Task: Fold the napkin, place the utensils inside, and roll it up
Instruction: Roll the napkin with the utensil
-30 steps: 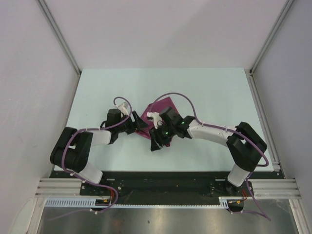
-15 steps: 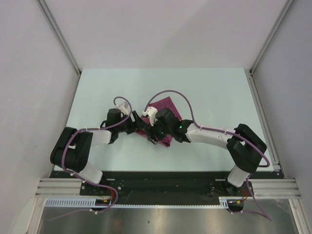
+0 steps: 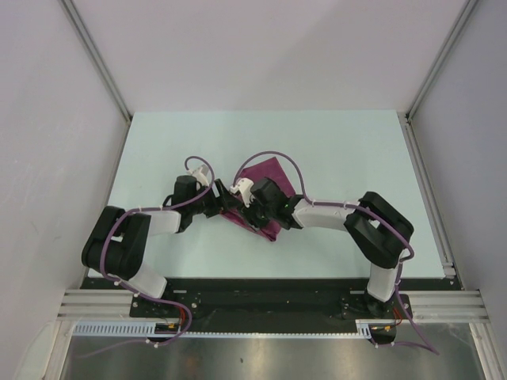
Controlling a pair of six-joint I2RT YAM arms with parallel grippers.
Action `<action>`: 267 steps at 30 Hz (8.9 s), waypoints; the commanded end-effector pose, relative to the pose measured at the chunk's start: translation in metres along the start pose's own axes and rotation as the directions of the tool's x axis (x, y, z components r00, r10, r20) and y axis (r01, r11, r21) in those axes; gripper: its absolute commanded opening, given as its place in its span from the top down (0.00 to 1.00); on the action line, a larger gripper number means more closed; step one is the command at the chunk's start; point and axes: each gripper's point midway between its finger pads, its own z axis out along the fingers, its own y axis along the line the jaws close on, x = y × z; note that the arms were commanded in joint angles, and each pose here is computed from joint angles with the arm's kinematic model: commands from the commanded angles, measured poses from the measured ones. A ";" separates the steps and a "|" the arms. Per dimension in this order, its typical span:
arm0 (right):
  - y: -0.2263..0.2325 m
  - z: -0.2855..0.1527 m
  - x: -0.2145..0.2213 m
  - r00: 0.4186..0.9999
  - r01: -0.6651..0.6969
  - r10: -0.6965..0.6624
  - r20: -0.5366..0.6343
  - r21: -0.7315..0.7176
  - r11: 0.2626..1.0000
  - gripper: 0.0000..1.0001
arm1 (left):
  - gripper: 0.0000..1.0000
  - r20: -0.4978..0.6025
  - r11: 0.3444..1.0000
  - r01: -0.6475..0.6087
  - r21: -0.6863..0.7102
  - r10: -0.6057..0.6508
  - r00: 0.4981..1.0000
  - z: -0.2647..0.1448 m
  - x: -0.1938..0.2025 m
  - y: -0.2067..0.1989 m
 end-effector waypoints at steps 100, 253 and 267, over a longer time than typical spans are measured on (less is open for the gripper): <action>0.030 0.039 -0.029 0.910 0.362 -0.414 0.024 0.440 0.822 0.39 | 1.00 -0.159 0.981 0.037 -0.190 -0.067 0.985 -0.009 0.010 0.035; -0.015 0.024 0.067 0.608 -0.780 0.505 -0.613 -0.341 0.524 1.00 | 0.27 -0.013 0.964 -0.229 0.138 0.233 0.972 -0.060 0.068 -0.052; -0.016 0.022 0.061 0.618 -0.772 0.508 -0.600 -0.340 0.537 1.00 | 0.22 -0.253 0.976 -0.044 0.214 0.099 0.962 -0.069 0.093 -0.080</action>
